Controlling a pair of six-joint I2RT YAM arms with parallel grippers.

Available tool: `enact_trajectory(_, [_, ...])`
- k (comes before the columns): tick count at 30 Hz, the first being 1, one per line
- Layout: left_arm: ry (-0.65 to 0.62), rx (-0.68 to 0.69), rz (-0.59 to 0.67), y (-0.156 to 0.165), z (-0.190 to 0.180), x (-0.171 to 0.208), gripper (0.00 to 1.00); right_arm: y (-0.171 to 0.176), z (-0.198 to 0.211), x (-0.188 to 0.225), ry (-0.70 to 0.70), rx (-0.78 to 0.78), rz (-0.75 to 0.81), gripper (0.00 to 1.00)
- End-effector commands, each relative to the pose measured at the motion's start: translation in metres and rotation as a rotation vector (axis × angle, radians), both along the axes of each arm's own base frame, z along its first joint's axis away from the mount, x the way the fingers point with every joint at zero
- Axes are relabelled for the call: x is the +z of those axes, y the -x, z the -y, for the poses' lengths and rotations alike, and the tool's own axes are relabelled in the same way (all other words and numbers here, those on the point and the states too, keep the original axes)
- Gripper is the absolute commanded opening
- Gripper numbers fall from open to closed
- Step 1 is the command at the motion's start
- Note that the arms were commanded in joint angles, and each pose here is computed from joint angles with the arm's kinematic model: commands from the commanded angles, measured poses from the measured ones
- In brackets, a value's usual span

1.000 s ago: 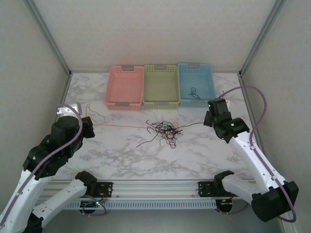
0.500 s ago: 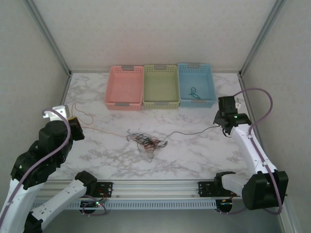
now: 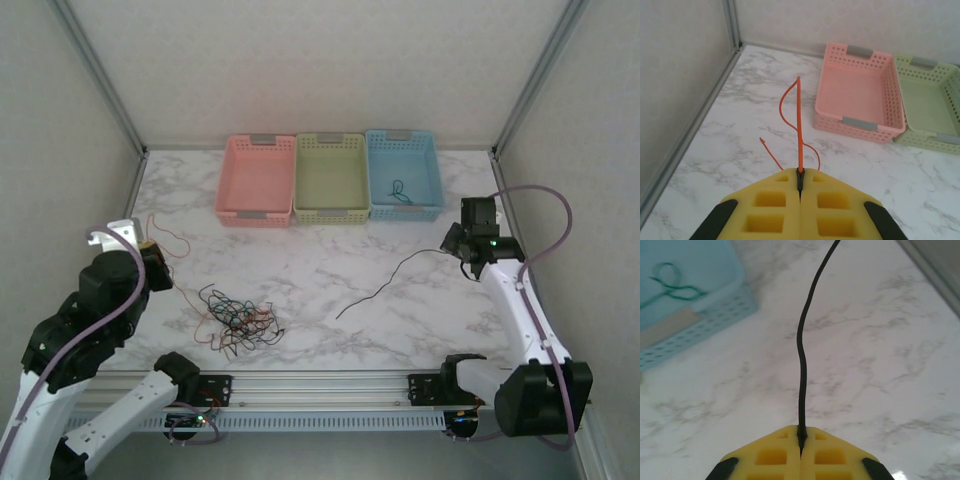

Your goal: Untangle the cables

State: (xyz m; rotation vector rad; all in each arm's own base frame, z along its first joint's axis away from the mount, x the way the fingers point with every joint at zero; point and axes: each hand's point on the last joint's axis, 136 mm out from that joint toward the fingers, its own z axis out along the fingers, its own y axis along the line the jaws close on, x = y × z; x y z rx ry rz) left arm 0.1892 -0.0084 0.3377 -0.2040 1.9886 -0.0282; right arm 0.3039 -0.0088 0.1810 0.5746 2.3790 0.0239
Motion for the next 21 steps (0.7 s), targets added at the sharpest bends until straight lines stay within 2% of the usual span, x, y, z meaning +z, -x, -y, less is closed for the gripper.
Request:
enact_trajectory(1, [0.051,-0.068,-0.041,-0.013,0.024,-0.015,0.0,-0.011,-0.036,0.056,-0.158,0.131,0.199,0.0])
enact_trajectory(6, [0.097,-0.125,-0.071,-0.031,0.05,-0.028,0.0,-0.012,-0.071,0.128,-0.248,0.287,0.38,0.0])
enact_trajectory(10, [0.116,-0.16,-0.094,-0.041,0.065,-0.033,0.0,-0.015,-0.095,0.167,-0.317,0.393,0.484,0.0])
enact_trajectory(21, [0.1,-0.202,-0.156,-0.043,0.075,-0.049,0.0,-0.072,-0.145,0.265,-0.319,0.511,0.658,0.0])
